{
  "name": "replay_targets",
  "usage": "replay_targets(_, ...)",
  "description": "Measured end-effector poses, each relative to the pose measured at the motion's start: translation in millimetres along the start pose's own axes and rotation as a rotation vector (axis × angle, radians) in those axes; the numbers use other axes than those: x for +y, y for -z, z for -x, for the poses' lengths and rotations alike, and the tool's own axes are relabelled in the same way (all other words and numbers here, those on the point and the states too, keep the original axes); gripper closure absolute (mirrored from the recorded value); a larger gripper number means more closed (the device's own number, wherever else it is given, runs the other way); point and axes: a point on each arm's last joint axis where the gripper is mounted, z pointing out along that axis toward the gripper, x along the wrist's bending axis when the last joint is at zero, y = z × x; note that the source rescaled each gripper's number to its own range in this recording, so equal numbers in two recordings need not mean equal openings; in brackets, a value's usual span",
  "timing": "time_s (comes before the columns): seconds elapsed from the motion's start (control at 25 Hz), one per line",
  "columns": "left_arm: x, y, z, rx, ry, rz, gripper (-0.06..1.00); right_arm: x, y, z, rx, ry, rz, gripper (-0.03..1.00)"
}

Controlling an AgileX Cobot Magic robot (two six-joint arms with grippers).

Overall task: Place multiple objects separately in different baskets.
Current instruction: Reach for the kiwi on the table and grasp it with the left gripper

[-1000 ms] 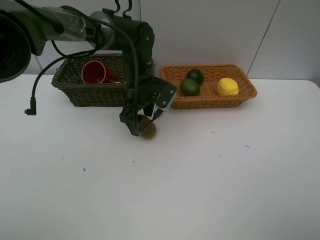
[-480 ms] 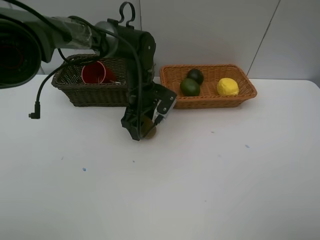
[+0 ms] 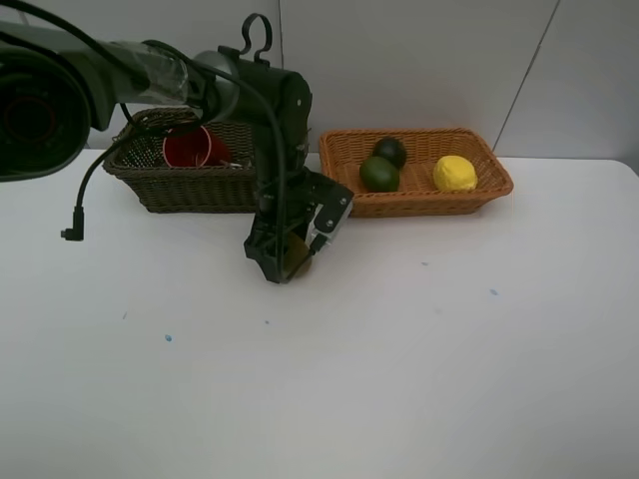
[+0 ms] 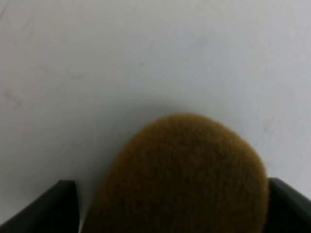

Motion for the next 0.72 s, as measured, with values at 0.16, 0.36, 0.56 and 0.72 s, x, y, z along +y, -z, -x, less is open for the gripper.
replay_targets(0.16, -0.7, 0.0, 0.2, -0.001, -0.001, -0.009, 0.17, 0.0, 0.0, 0.0, 0.000, 0.000, 0.000, -0.03)
replay_targets(0.36, -4.0, 0.2, 1.2, -0.013, -0.001, -0.045, 0.17, 0.0, 0.0, 0.0, 0.000, 0.000, 0.000, -0.03)
replay_targets(0.56, -4.4, 0.2, 1.2, -0.014, -0.003, -0.049, 0.17, 0.0, 0.0, 0.0, 0.000, 0.000, 0.000, -0.03)
replay_targets(0.72, -4.4, 0.2, 1.2, -0.014, -0.003, -0.049, 0.17, 0.0, 0.0, 0.0, 0.000, 0.000, 0.000, -0.03)
